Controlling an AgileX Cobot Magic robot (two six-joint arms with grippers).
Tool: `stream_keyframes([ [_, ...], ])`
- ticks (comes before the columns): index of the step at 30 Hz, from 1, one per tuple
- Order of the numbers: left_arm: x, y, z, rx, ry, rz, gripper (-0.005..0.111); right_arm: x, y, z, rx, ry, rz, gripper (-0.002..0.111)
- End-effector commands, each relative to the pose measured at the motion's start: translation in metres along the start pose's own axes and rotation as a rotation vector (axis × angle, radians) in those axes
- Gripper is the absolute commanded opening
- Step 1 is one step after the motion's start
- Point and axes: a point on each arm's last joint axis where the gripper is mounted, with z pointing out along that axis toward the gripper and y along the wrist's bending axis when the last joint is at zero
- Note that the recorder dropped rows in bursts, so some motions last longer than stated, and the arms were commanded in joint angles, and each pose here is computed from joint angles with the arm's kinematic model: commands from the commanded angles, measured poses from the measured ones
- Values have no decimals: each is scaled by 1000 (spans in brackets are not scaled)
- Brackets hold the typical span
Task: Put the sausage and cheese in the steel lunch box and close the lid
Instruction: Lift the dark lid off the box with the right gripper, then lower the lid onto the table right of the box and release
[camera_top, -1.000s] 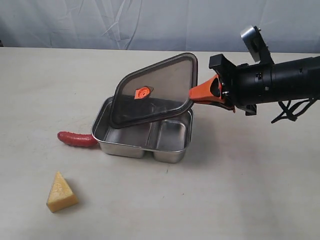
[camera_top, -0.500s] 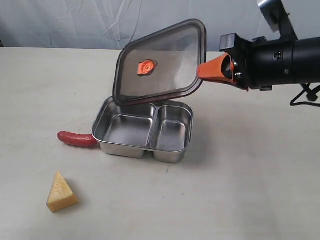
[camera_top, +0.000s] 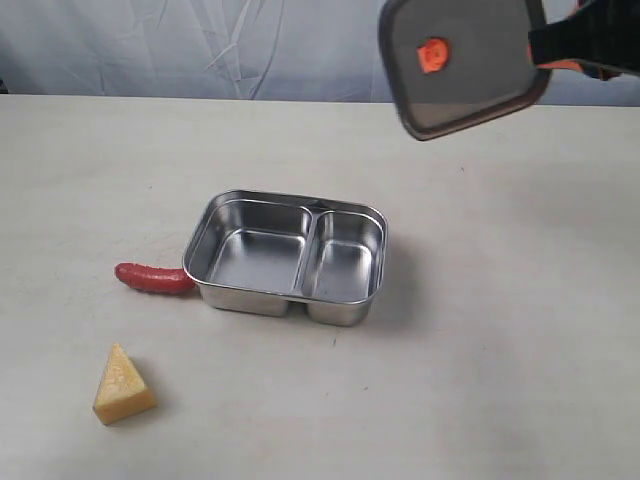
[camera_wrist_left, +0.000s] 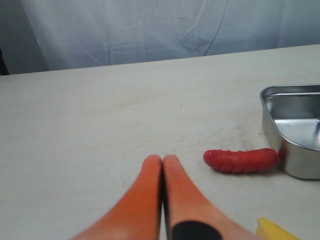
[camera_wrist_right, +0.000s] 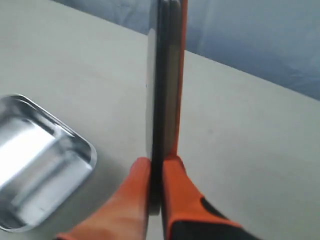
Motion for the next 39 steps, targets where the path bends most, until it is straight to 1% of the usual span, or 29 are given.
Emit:
stream_keyframes([
  [1,-1,0,0,-5,-20,-1,0,8,-16,-11,183,135,-219,-1],
  [5,-1,0,0,-5,-20,-1,0,18,-20,-13,209,260,-279,-1],
  [10,-1,0,0,-5,-20,-1,0,28,-12,-11,215,385,-400,-1],
  [17,-1,0,0,-5,-22,-1,0,64,23,10,83,518,-519,-1],
  [21,-1,0,0,-5,-22,-1,0,89,44,27,9,603,-557,-1],
  [26,-1,0,0,-5,-22,-1,0,112,68,43,-60,651,-594,-1],
  [34,-1,0,0,-5,-22,-1,0,127,98,59,-148,701,-687,-1],
  [39,-1,0,0,-5,-22,-1,0,138,109,74,-181,774,-732,-1],
])
